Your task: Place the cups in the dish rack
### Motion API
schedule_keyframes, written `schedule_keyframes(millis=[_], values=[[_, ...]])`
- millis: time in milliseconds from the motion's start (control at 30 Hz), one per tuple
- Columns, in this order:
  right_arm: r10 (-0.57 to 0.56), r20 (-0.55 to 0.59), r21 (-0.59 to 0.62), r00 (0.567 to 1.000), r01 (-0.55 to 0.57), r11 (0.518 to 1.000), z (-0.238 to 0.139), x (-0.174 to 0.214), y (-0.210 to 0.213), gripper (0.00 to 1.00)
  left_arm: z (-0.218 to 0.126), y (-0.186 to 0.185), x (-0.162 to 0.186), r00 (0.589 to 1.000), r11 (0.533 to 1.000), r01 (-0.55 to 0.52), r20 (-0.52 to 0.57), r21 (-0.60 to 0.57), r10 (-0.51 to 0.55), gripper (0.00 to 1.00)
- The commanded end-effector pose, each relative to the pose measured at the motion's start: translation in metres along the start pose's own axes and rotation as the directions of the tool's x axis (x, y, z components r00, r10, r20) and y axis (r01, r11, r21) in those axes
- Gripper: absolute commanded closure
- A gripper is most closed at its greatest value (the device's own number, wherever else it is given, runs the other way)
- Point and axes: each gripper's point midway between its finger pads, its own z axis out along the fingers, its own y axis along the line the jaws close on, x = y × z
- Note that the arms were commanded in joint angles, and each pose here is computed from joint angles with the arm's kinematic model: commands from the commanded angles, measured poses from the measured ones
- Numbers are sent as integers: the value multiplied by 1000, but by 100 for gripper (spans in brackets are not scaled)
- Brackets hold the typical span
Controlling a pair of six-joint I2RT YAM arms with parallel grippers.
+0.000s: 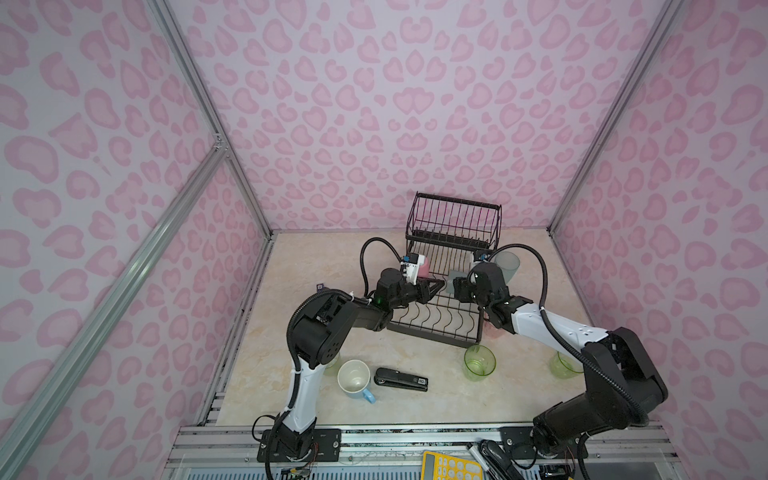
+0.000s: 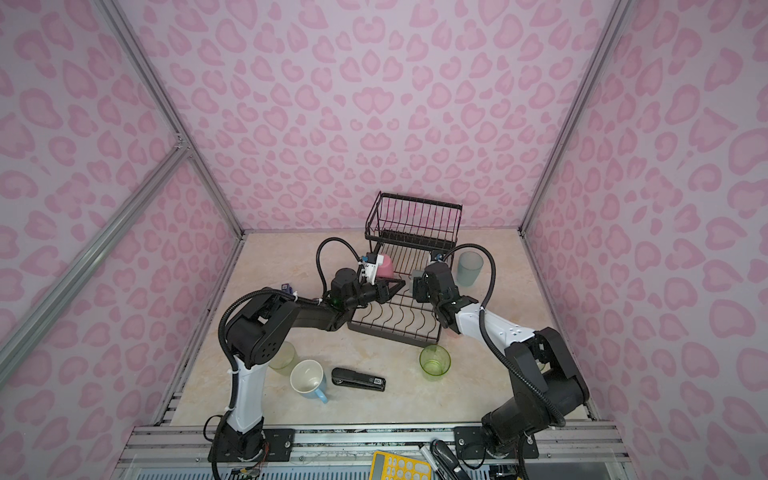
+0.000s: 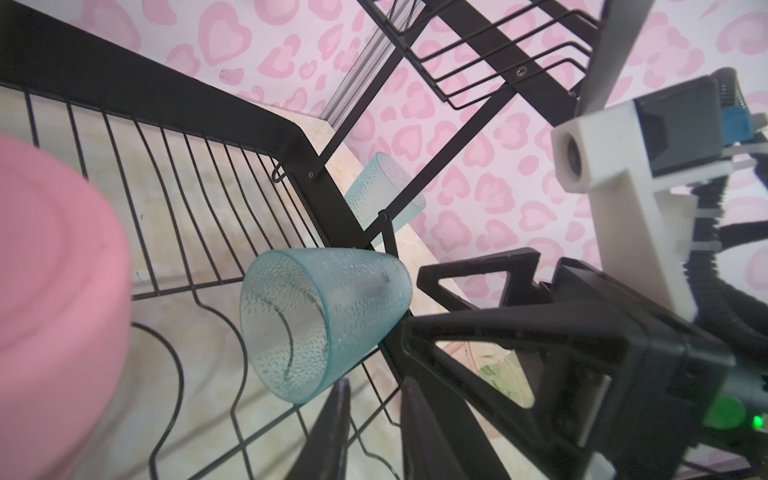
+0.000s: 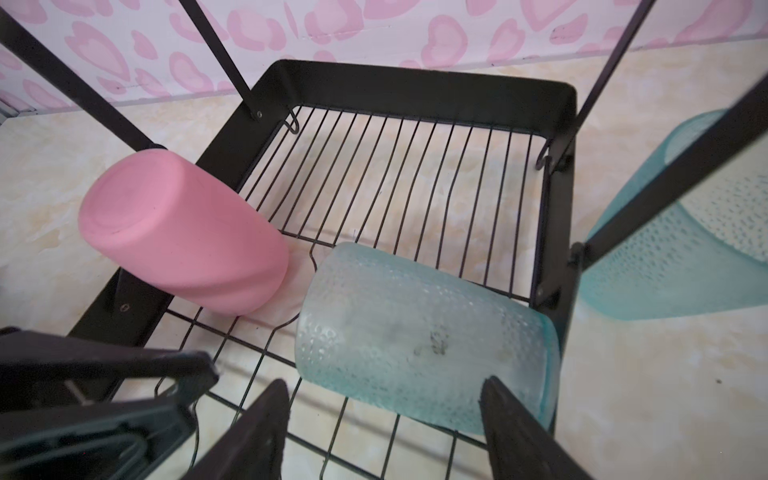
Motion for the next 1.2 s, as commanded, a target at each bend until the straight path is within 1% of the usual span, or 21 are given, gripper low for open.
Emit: schedule_keyframes(millis=[0,133,367,533,633,767,867,1033,1167], values=[[-2,73,18,997,1,1000,8,-19,1,28,-6,-9,-10,999,999,-43,23,9,42,72],[-10,82,44,997,6,999,17,-24,0,28,-9,-9,-10,999,999,-47,23,0,47,70],[0,127,69,992,-9,998,21,-33,-3,28,-13,-8,-6,999,999,-45,14,-6,45,66],[33,150,81,988,-46,996,30,-31,-5,28,-16,-7,-4,999,999,-45,14,-15,46,65],[51,141,100,989,-65,993,38,-26,-7,28,-19,-8,-3,999,999,-46,13,-17,46,65],[53,100,100,994,-63,993,46,-16,-6,27,-21,-8,-4,999,999,-48,14,-21,48,65],[51,52,106,997,-56,993,46,-5,-6,27,-22,-8,-3,999,999,-45,13,-22,46,65],[31,-88,107,996,-21,994,34,26,1,28,-25,-6,-3,999,999,-44,14,-28,45,65],[5,-146,97,989,10,995,19,44,9,28,-26,-4,-1,999,999,-41,11,-31,42,65]])
